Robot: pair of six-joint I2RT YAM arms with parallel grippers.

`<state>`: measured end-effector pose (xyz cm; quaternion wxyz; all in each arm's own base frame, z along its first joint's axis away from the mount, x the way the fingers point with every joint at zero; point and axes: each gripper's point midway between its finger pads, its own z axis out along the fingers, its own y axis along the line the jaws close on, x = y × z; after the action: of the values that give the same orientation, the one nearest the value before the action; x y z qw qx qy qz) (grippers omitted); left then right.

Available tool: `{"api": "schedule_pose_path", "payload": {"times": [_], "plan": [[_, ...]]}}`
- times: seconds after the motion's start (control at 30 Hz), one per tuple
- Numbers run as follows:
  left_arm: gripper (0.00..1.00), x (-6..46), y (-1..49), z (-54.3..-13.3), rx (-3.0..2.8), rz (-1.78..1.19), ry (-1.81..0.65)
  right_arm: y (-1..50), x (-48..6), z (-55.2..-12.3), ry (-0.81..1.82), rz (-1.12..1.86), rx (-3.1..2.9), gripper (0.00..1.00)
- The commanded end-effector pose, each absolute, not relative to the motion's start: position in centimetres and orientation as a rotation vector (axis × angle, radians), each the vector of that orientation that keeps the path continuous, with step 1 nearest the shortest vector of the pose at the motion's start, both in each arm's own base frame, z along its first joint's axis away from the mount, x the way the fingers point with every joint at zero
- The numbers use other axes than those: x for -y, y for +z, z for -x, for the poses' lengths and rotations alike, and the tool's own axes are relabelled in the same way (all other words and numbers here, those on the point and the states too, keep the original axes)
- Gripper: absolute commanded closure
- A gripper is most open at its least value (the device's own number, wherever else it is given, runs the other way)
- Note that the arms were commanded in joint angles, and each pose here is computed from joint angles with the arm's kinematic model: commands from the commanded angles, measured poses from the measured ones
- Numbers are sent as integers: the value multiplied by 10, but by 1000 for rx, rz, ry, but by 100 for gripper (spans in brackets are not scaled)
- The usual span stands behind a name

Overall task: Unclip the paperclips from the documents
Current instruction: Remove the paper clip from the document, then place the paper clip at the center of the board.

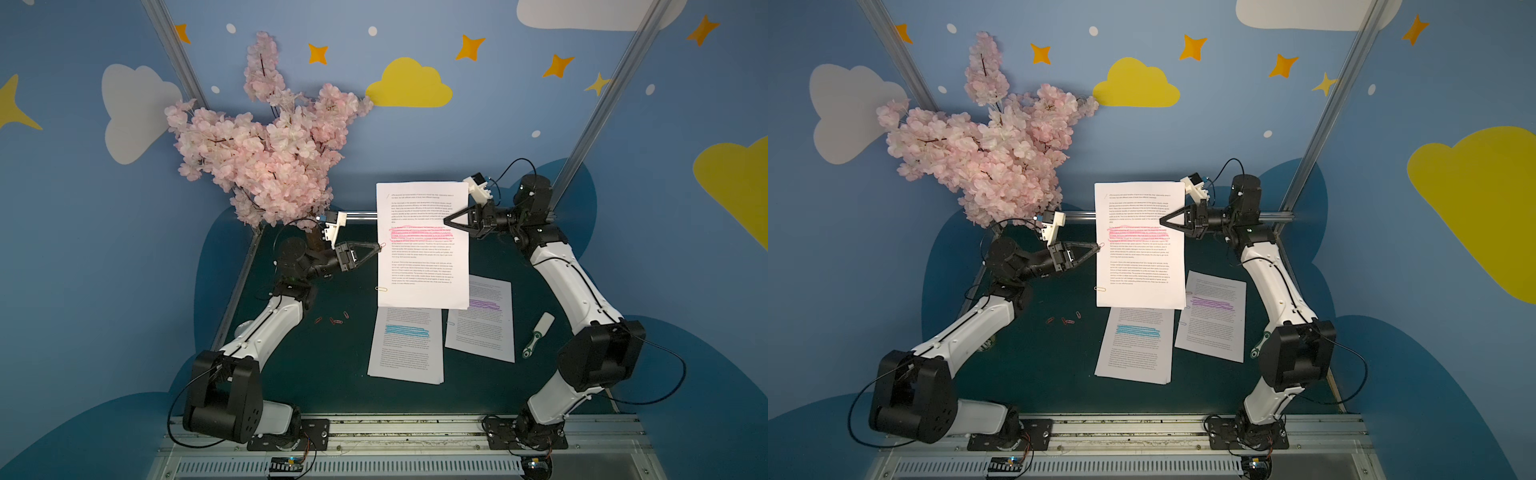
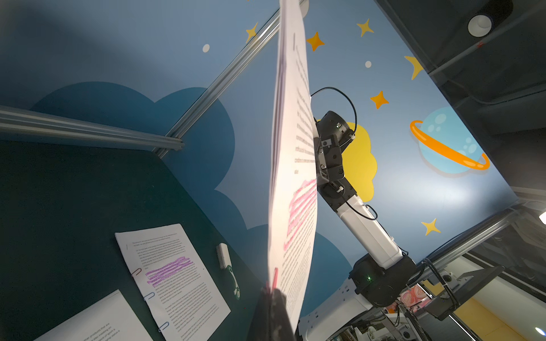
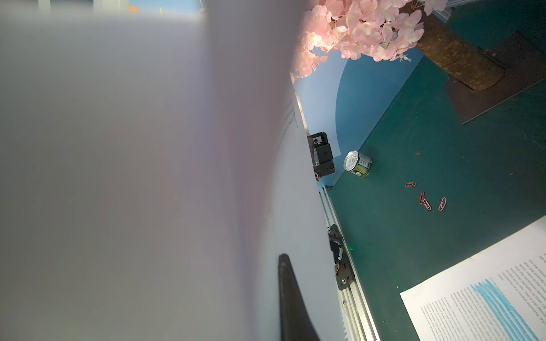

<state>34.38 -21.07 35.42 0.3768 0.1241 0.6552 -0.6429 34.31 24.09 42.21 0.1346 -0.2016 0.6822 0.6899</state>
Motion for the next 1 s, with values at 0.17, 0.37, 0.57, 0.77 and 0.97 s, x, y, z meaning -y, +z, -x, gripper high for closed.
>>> {"api": "schedule_pose_path", "payload": {"times": [0.17, 0.37, 0.57, 0.77, 0.97], "plan": [[97, 193, 331, -347, -1748, -259, -1590, 432, -224, -342, 1956, 600, -1931, 100], [97, 185, 271, -358, -1991, -105, -1476, 426, -226, -339, 1972, 599, -1945, 100], [97, 140, 141, -351, -2485, 223, -1030, 412, -240, -328, 1990, 616, -1981, 100], [96, 104, 67, -344, -2682, 452, -764, 393, -259, -314, 2017, 638, -2033, 100], [89, 62, 30, -346, -2742, 618, -523, 383, -271, -301, 2022, 654, -2074, 100]]}}
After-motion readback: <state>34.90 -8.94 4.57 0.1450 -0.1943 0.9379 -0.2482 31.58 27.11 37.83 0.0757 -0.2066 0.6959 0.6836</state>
